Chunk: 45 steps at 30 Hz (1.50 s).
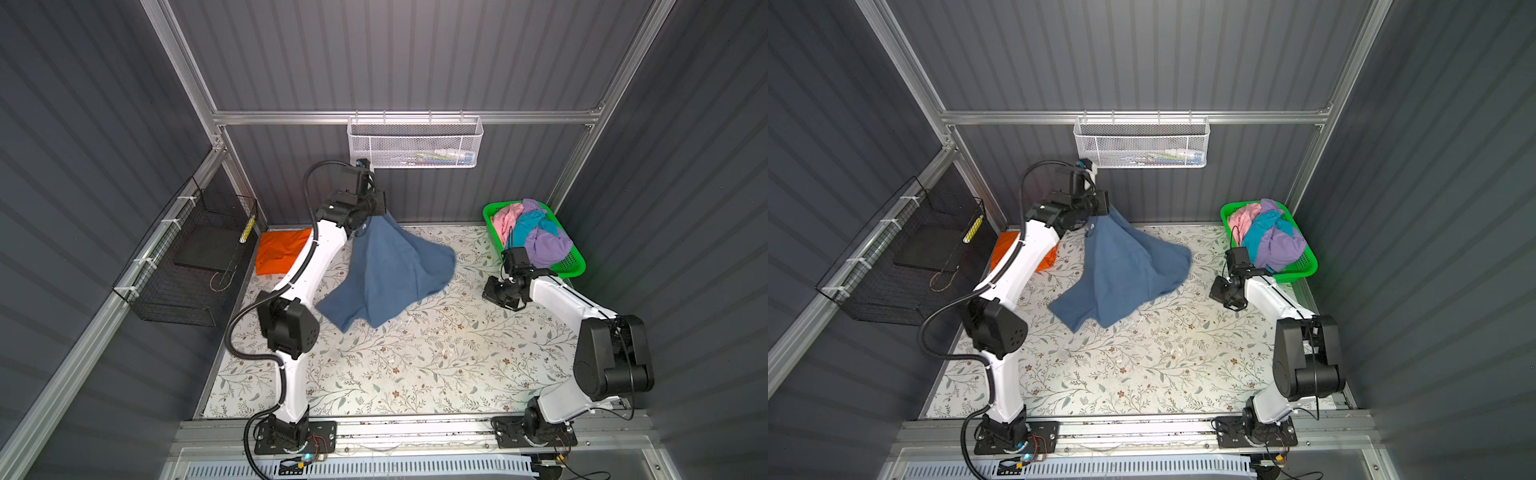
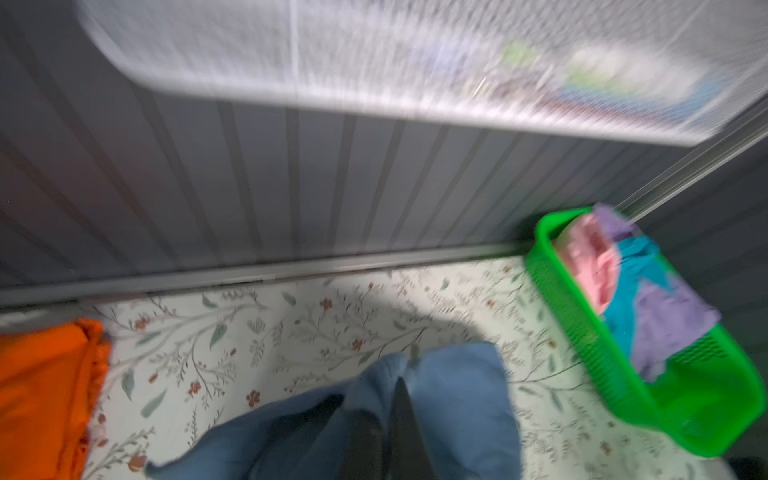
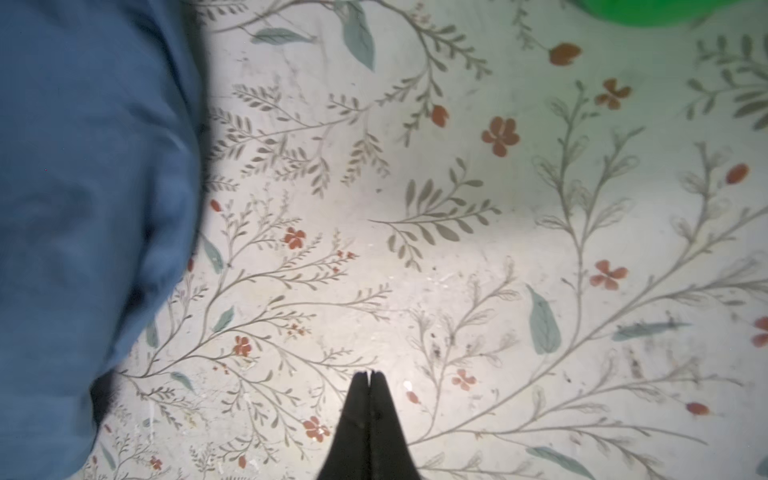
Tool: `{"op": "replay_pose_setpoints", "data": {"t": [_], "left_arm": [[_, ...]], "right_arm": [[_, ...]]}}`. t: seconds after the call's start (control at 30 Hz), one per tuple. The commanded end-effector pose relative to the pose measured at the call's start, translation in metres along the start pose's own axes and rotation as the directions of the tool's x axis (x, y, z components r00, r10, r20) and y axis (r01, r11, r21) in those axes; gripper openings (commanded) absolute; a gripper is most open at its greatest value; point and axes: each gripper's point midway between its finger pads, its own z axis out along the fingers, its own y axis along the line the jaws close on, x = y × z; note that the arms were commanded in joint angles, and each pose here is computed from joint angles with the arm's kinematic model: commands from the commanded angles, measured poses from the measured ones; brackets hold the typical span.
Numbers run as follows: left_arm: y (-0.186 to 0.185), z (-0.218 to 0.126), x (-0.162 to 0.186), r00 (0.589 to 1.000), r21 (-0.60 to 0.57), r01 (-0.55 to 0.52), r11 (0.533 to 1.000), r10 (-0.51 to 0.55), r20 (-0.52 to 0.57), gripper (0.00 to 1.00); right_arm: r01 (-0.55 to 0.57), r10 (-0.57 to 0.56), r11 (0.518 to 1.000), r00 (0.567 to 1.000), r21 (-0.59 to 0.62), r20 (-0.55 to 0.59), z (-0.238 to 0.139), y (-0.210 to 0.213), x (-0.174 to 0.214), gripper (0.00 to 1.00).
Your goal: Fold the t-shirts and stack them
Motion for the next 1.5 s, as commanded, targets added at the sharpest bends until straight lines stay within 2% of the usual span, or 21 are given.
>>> {"op": "replay_pose_setpoints", "data": {"t": [0.0, 0.17, 0.3, 0.4, 0.5, 0.67, 0.7, 0.77, 0.87, 1.03, 1.17, 1.23, 1.27, 1.3, 1.37, 1.4, 1.43, 1.47], "left_arm": [[-0.02, -0.017, 0.006, 1.0, 0.061, 0.009, 0.998, -0.008, -0.014, 0.0], [-0.035, -0.077, -0.015, 0.999, 0.131, 0.026, 0.991, -0.031, 0.035, 0.0], [-0.031, -0.132, 0.004, 0.997, 0.135, 0.067, 0.989, -0.07, 0.018, 0.0], [-0.008, -0.169, 0.043, 0.994, 0.049, 0.11, 0.993, -0.109, -0.027, 0.0], [0.025, -0.205, 0.083, 0.986, -0.109, 0.131, 0.985, -0.14, -0.086, 0.0], [0.067, -0.252, 0.126, 0.974, -0.313, 0.152, 0.937, -0.196, -0.114, 0.0], [0.077, -0.254, 0.144, 0.967, -0.358, 0.148, 0.922, -0.211, -0.143, 0.0], [0.087, -0.262, 0.158, 0.961, -0.402, 0.158, 0.902, -0.234, -0.148, 0.0], [0.098, -0.273, 0.179, 0.95, -0.456, 0.161, 0.875, -0.262, -0.167, 0.0], [0.115, -0.284, 0.202, 0.94, -0.539, 0.129, 0.832, -0.276, -0.201, 0.0], [0.121, -0.288, 0.208, 0.938, -0.565, 0.106, 0.818, -0.271, -0.217, 0.0], [0.122, -0.289, 0.21, 0.936, -0.57, 0.098, 0.815, -0.27, -0.225, 0.0], [0.122, -0.288, 0.211, 0.936, -0.572, 0.094, 0.815, -0.268, -0.229, 0.0], [0.123, -0.287, 0.212, 0.935, -0.573, 0.091, 0.814, -0.268, -0.233, 0.0], [0.122, -0.284, 0.211, 0.938, -0.569, 0.089, 0.818, -0.261, -0.229, 0.0], [0.122, -0.28, 0.208, 0.941, -0.563, 0.085, 0.822, -0.252, -0.226, 0.0], [0.121, -0.276, 0.205, 0.945, -0.556, 0.081, 0.827, -0.241, -0.22, 0.0], [0.12, -0.27, 0.199, 0.951, -0.549, 0.07, 0.833, -0.222, -0.214, 0.0]], "right_arm": [[0.077, -0.071, 0.994, 0.995, -0.076, 0.071, -0.027, 0.034, -0.017, 0.04], [0.168, -0.155, 0.981, 0.98, -0.1, 0.126, -0.048, 0.067, -0.029, 0.13], [0.219, -0.196, 0.967, 0.967, -0.132, 0.164, -0.06, 0.094, -0.037, 0.17], [0.26, -0.233, 0.953, 0.957, -0.154, 0.171, -0.06, 0.115, -0.04, 0.21], [0.313, -0.288, 0.933, 0.945, -0.176, 0.152, -0.05, 0.141, -0.04, 0.32], [0.403, -0.394, 0.885, 0.915, -0.235, 0.086, -0.017, 0.198, -0.027, 0.64], [0.415, -0.411, 0.876, 0.909, -0.247, 0.07, -0.008, 0.209, -0.022, 0.7], [0.425, -0.429, 0.863, 0.902, -0.272, 0.048, 0.008, 0.227, -0.016, 0.77], [0.427, -0.451, 0.847, 0.892, -0.316, -0.005, 0.036, 0.249, 0.002, 0.83], [0.431, -0.502, 0.814, 0.859, -0.388, -0.099, 0.073, 0.279, 0.051, 0.86], [0.421, -0.511, 0.816, 0.846, -0.397, -0.152, 0.097, 0.288, 0.08, 0.86], [0.409, -0.504, 0.822, 0.846, -0.397, -0.172, 0.107, 0.289, 0.086, 0.83], [0.404, -0.499, 0.826, 0.848, -0.393, -0.176, 0.111, 0.289, 0.086, 0.79], [0.398, -0.494, 0.828, 0.851, -0.395, -0.176, 0.113, 0.29, 0.085, 0.68], [0.389, -0.492, 0.812, 0.857, -0.435, -0.152, 0.107, 0.302, 0.081, 0.2], [0.401, -0.492, 0.801, 0.864, -0.445, -0.107, 0.099, 0.309, 0.068, 0.08], [0.414, -0.487, 0.795, 0.872, -0.443, -0.058, 0.09, 0.315, 0.053, 0.02], [0.434, -0.474, 0.793, 0.88, -0.428, 0.013, 0.074, 0.322, 0.029, 0.0]]}}
